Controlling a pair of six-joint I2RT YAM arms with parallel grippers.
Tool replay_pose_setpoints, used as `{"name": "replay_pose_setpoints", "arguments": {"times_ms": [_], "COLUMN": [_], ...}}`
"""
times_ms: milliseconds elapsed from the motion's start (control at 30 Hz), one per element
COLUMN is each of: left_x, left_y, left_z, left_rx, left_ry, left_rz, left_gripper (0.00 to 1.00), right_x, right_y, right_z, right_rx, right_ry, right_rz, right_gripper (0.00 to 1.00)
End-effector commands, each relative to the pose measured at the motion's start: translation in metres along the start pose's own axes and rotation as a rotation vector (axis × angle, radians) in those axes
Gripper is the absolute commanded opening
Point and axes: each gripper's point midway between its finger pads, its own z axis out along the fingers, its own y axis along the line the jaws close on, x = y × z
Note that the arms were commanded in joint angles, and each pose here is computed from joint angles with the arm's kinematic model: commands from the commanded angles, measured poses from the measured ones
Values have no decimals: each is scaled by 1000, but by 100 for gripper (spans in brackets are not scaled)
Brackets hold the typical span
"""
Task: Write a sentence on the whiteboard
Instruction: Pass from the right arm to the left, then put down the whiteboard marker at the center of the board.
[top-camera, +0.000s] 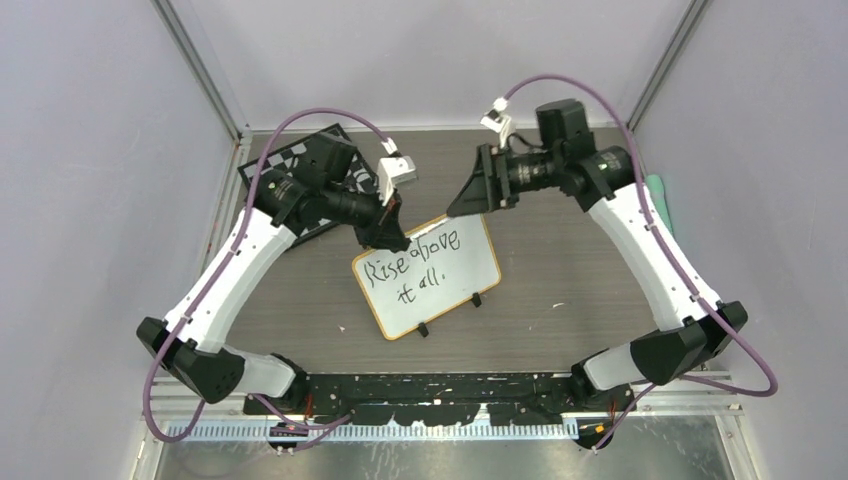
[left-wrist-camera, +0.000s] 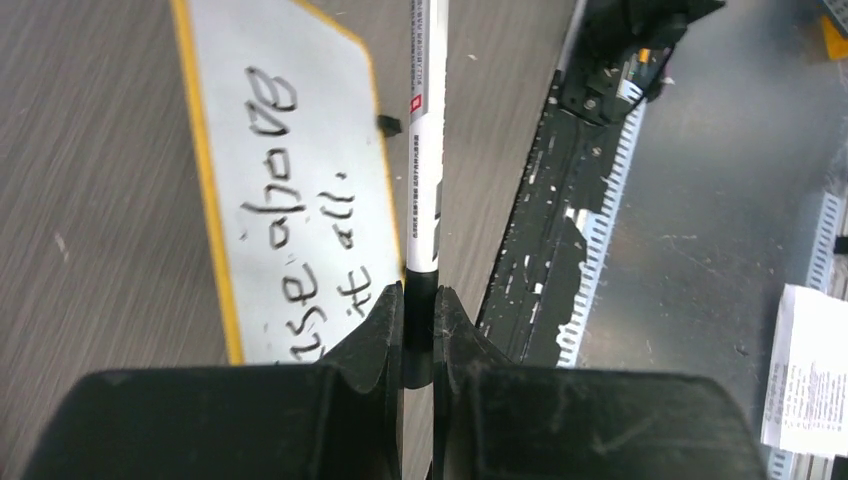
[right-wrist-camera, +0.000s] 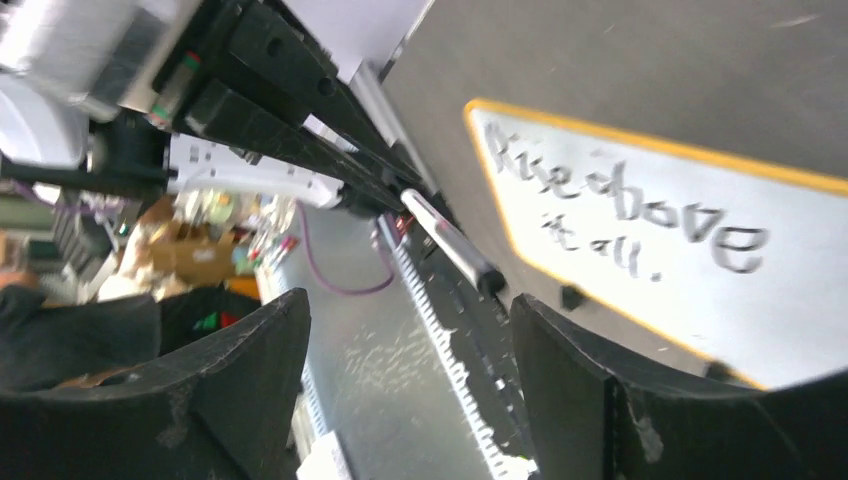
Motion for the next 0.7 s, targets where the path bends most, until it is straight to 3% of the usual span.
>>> {"name": "replay_pose_setpoints", "arguments": {"times_ms": [0, 167, 333, 467, 667], "left_x": [-2, 25, 79, 135, 217], "left_y": [22, 80, 132, 149, 166], "left_z": [-24, -56, -98, -114, -105], "left_rx": [-99, -253, -380, -426, -487], "left_ry": [-59, -82, -92, -15, 203], "left_rz": [12, -117, -279, -334, -371], "left_gripper": [0, 0, 0, 0, 0], "right_x": [-37, -45, -23, -4, 24], "right_y": [3, -20, -42, -56, -78], "right_z": [-46, -68, -76, -80, -74], "right_rx": [73, 154, 211, 255, 296], "right_ry": [-157, -228, -209, -197, -156], "right_rz": [-82, -65, -47, -44, -12], "right_gripper": [78, 80, 80, 80, 80]}}
